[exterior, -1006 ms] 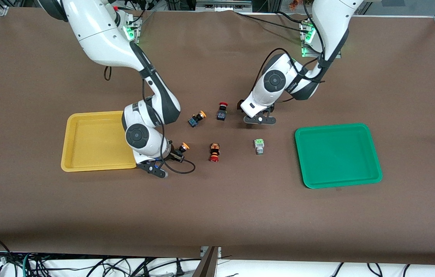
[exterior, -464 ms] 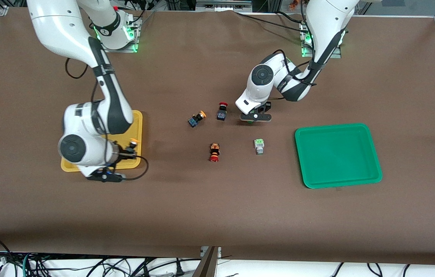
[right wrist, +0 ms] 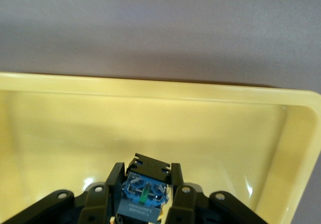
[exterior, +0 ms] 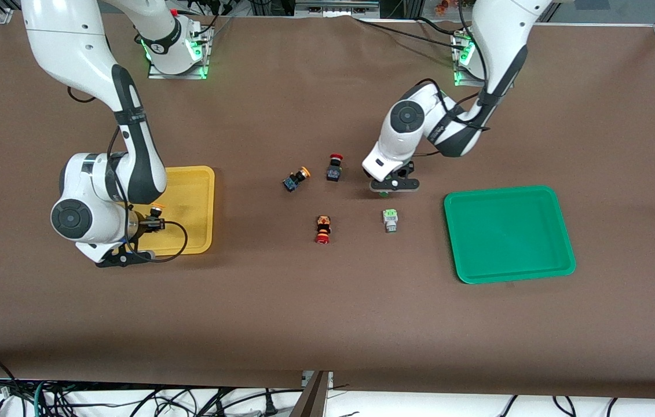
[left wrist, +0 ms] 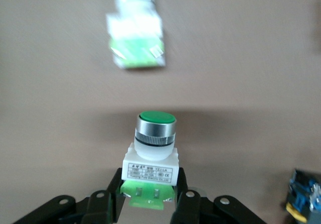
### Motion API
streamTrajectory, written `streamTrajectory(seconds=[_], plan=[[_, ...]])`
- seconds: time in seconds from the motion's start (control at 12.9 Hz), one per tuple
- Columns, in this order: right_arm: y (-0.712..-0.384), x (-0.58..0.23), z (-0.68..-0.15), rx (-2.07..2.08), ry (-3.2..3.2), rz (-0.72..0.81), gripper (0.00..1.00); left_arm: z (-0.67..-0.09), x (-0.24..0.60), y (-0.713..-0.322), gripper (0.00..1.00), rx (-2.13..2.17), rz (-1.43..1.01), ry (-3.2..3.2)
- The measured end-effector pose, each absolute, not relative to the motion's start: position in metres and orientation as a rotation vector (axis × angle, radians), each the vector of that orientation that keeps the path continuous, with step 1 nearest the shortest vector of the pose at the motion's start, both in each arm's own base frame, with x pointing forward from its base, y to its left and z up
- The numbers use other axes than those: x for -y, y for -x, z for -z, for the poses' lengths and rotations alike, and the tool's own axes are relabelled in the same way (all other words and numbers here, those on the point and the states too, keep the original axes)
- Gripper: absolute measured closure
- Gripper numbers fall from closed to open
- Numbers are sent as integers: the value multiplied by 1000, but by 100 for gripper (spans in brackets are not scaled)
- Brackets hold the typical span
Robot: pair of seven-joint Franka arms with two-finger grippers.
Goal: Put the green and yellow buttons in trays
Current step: 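Place the green button in the green tray with the left gripper, then grasp the second orange button with the right gripper while the left gripper reaches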
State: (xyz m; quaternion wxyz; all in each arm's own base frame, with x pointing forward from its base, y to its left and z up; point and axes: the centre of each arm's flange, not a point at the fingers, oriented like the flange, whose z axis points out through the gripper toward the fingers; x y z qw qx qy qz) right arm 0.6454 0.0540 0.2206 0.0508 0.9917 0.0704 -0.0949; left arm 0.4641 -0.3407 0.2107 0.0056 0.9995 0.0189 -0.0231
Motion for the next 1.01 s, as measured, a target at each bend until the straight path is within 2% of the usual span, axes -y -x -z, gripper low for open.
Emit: streamTrajectory(seconds=[0.15,0.23,0.46,0.54,0.7,0.77,1.01], plan=[[-635,-48,-205,-224,-3015,289,59,-242,284,-502,58,14,37,-3154],[-635,-53,-209,-220,-3021,289,52,-250,255,-516,58,54,28,-3166],[-636,-102,-237,-160,-3056,284,19,-254,157,-551,58,136,25,-3206],[-634,-125,-244,-121,-3072,275,15,-251,126,-558,58,178,40,-3215],[-619,-192,-251,76,-3106,280,15,-247,47,-568,58,231,84,-3173],[-597,-255,-251,282,-3114,312,15,-242,-6,-566,58,291,107,-3142],[-566,-326,-252,586,-3109,372,15,-229,-39,-554,58,256,159,-3153]])
